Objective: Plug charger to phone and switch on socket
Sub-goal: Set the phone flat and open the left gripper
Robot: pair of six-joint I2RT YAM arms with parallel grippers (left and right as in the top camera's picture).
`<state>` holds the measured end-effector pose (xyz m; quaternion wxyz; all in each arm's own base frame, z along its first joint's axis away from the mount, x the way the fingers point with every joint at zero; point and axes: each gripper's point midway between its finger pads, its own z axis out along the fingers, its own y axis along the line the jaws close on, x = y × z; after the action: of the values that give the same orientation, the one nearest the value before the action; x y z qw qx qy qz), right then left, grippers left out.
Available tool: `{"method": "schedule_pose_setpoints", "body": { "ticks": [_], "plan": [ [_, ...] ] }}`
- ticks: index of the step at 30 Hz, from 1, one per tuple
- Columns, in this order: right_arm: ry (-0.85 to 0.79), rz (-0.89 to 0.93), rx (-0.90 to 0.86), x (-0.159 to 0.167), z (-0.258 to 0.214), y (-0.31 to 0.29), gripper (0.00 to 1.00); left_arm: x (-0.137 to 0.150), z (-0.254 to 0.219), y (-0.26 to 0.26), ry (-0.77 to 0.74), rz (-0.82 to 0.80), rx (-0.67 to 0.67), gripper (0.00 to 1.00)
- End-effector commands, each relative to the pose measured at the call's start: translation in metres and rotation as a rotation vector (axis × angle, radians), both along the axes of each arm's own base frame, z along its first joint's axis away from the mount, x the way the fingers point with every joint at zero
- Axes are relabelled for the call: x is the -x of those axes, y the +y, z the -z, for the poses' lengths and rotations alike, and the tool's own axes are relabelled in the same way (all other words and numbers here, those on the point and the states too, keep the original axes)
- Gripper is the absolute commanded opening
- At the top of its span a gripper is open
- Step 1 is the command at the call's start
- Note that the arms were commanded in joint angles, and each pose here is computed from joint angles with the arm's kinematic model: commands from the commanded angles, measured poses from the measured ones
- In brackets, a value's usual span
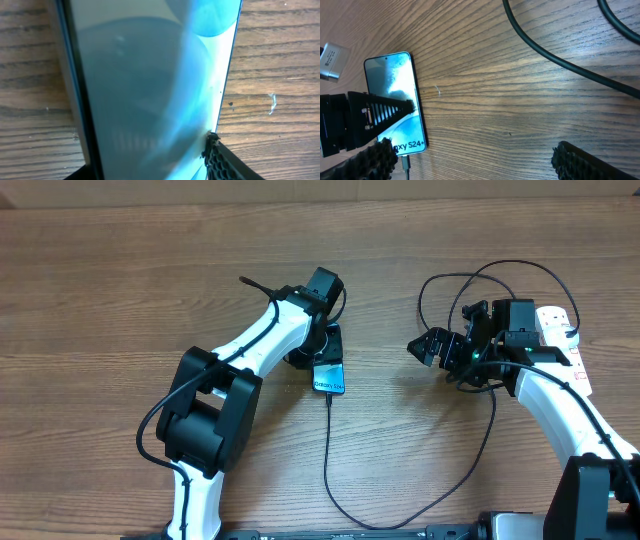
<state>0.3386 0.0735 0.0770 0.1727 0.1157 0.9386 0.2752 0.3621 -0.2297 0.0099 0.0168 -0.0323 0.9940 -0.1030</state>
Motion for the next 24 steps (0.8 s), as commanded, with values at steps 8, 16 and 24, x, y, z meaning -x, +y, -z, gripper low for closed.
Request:
{"method": "schedule_pose_setpoints", "body": {
  "ticks": [8,16,24],
  "plan": [
    [-0.030,0.002,0.006,-0.006,-0.009,-0.002,1.00,0.007,-0.002,0.007,0.025,-0.008,-0.016,0.52],
    [-0.030,0.002,0.006,-0.006,-0.009,-0.002,1.00,0.009,-0.002,0.011,0.038,-0.012,-0.023,0.54],
    [-0.031,0.002,0.006,-0.006,-0.009,-0.002,1.00,0.014,-0.002,0.013,0.054,-0.008,-0.033,0.59]
  ]
}}
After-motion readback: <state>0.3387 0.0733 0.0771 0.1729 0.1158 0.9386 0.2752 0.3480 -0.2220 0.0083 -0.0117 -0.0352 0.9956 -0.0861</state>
